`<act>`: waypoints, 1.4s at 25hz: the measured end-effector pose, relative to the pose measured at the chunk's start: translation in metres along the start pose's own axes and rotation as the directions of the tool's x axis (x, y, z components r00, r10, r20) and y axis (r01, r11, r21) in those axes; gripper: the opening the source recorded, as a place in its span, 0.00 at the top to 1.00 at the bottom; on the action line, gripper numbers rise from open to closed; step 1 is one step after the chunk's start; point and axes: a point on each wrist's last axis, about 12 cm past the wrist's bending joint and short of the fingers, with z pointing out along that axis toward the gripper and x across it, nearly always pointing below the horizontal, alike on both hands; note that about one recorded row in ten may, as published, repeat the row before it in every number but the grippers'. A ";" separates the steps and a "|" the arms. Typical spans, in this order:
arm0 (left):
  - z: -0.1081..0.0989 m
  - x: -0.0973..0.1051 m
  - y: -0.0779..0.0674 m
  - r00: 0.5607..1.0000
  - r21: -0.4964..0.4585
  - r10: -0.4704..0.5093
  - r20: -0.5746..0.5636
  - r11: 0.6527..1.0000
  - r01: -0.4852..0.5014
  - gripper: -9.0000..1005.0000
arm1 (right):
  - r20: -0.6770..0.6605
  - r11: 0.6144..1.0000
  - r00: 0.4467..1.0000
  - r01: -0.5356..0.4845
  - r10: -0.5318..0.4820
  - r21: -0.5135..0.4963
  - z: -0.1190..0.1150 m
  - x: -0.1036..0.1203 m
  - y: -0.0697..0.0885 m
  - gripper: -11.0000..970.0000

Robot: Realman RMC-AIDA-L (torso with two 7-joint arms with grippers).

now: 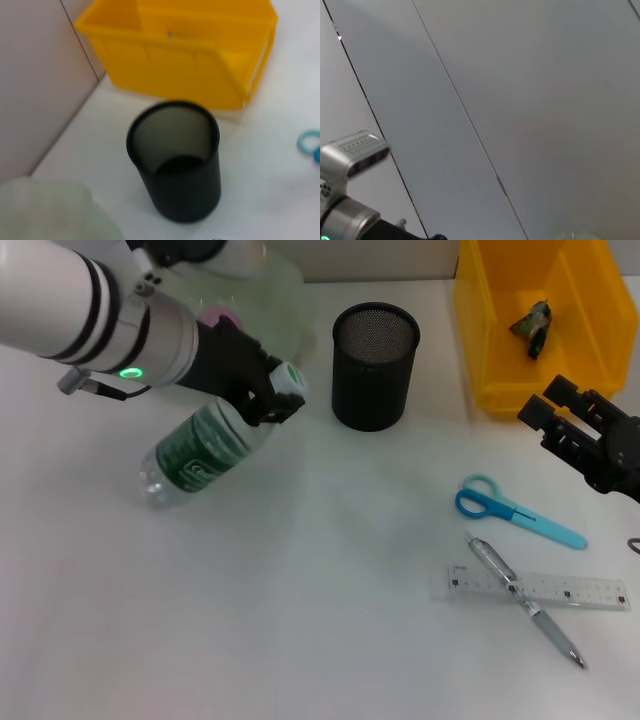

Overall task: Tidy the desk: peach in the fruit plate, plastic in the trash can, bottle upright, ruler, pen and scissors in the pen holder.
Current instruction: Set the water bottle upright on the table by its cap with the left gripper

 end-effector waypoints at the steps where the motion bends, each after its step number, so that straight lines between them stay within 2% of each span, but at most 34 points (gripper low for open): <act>1: -0.002 0.000 0.000 1.000 -0.001 -0.005 0.010 1.000 0.005 0.56 | 0.000 1.000 1.000 0.001 -0.001 -0.001 0.000 0.000 0.000 0.28; 6: -0.015 0.005 0.003 0.995 0.000 -0.053 0.079 0.999 0.054 0.56 | -0.005 1.000 1.000 0.002 -0.002 -0.008 0.002 0.000 0.000 0.28; 13: -0.020 0.010 0.007 0.990 -0.003 -0.093 0.103 0.996 0.094 0.57 | -0.007 1.000 1.000 0.003 -0.003 -0.008 0.003 0.000 0.000 0.28; 20: -0.035 0.021 0.015 0.968 0.010 -0.154 0.197 0.988 0.155 0.57 | -0.009 1.000 1.000 0.005 -0.005 -0.010 0.005 0.000 0.000 0.28; 35: -0.036 0.029 0.019 0.962 -0.011 -0.176 0.209 0.983 0.182 0.57 | -0.005 1.000 1.000 0.011 -0.011 -0.016 0.010 -0.002 -0.001 0.28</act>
